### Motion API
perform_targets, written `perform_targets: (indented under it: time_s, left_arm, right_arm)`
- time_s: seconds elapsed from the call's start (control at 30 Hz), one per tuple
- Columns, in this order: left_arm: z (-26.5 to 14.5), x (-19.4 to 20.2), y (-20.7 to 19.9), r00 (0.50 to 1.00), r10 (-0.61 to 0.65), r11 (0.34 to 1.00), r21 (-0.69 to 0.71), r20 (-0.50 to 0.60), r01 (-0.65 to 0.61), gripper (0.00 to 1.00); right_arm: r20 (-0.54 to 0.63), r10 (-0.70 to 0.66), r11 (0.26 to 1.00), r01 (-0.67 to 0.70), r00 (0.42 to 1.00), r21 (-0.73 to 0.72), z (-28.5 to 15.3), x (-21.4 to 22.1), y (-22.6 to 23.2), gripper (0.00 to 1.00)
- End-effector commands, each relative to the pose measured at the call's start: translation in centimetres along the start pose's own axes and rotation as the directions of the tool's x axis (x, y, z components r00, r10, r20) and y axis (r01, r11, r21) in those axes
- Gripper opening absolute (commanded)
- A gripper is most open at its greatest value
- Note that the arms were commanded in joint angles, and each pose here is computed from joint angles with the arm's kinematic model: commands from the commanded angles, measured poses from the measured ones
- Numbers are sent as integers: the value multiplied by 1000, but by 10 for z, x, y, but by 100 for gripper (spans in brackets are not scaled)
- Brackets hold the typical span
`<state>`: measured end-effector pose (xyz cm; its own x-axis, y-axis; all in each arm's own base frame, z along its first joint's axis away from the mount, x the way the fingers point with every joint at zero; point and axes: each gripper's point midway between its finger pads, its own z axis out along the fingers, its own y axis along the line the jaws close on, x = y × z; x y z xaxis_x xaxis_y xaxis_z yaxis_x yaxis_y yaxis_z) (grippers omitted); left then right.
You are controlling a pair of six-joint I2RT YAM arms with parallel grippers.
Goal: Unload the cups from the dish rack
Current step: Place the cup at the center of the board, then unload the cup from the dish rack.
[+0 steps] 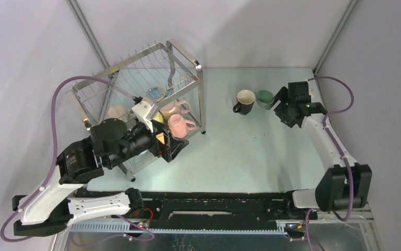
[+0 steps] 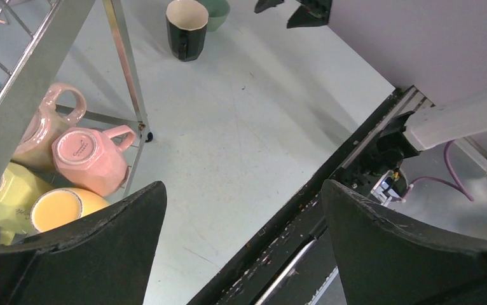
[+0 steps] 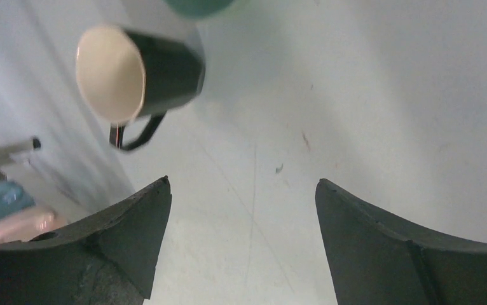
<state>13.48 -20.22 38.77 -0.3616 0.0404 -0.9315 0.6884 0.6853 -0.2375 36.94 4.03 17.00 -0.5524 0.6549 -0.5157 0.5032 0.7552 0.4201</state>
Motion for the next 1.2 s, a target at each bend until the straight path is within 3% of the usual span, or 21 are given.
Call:
perform_targets:
  time_s: [0.0,0.33,0.73,1.17]
  left_arm:
    - [7,5,11,999,-31,997,-63,19,33,100]
    - [45,67,47,990,-138,946,-298,-12,129,100]
    - [83,133,81,980,-192,843,-504,46,188,100]
    - [65,146,148,957,-69,584,-767,280,267,100]
  right_arm:
    - [1,-53,997,53,999,-55,-38,27,3,90]
    - [-49,-106,964,91,993,-249,-100,77,-9,92]
    - [-81,-127,931,90,989,-354,-99,117,-26,92]
    - [-101,-108,915,59,989,-399,-84,132,-27,92]
